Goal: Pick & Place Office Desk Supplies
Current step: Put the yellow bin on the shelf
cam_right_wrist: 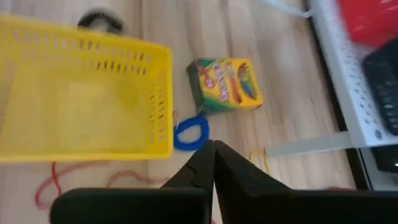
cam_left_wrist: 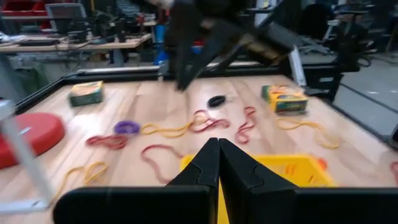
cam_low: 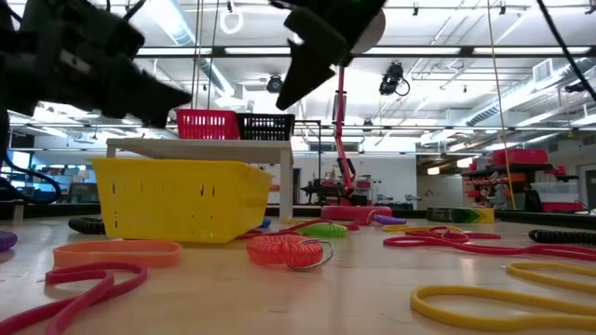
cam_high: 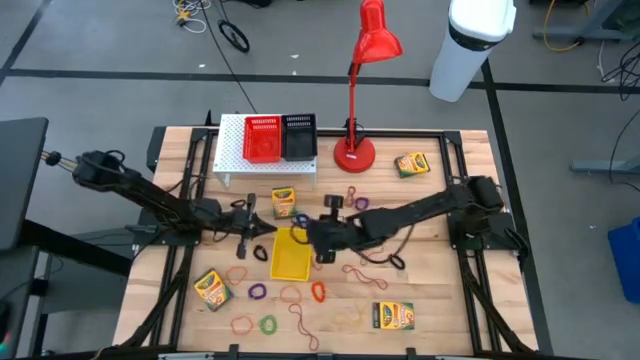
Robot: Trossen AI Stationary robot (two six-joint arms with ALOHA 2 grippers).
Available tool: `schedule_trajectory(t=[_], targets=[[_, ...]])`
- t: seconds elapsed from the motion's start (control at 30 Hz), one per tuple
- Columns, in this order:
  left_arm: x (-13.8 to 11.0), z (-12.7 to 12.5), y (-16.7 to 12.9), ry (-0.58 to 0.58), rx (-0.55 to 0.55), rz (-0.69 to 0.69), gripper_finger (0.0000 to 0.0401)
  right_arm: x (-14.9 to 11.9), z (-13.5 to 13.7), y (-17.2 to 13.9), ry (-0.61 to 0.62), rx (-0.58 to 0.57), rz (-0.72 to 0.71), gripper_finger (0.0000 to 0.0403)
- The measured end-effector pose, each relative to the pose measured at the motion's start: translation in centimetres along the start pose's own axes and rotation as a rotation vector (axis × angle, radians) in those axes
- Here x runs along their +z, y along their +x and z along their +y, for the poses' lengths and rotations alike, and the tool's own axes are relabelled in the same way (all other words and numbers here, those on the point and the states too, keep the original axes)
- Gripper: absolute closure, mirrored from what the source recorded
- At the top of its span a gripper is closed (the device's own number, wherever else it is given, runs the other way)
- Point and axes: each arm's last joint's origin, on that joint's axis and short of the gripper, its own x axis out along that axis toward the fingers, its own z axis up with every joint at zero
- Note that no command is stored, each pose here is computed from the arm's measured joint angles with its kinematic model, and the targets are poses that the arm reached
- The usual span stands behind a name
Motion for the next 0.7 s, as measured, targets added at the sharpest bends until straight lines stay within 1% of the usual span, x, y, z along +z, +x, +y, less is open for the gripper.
schedule_trajectory(t=[0.1,0.2,0.3,0.4,0.5,0.57,0.7], targets=[[1.3,-1.1,1.4,0.025,0.001,0.066,0.0393,-2.5,0.3,-0.2,0.063,0.001,-0.107,0.0372],[3.4,-2.4,2.8,0.048,0.015,0.154,0.0393,-5.2,0.0,-0.4,0.137,0.048,-0.223,0.0383],[5.6,-3.6,3.9,0.033,0.031,0.281,0.0385,-7.7,-0.5,-1.0,0.207,0.055,-0.34,0.0397],[7.7,-4.8,4.5,0.01,0.018,0.425,0.0369,-9.7,-1.3,-1.9,0.248,0.025,-0.392,0.0387],[8.6,-6.4,4.8,-0.021,0.007,0.558,0.0348,-10.4,-2.3,-3.3,0.307,-0.006,-0.439,0.0382],[9.0,-7.6,5.5,-0.041,0.005,0.609,0.0333,-10.7,-2.8,-4.0,0.326,-0.011,-0.455,0.0386],[8.5,-10.3,7.2,-0.024,0.027,0.736,0.0305,-10.7,-3.3,-4.8,0.349,-0.012,-0.479,0.0398]])
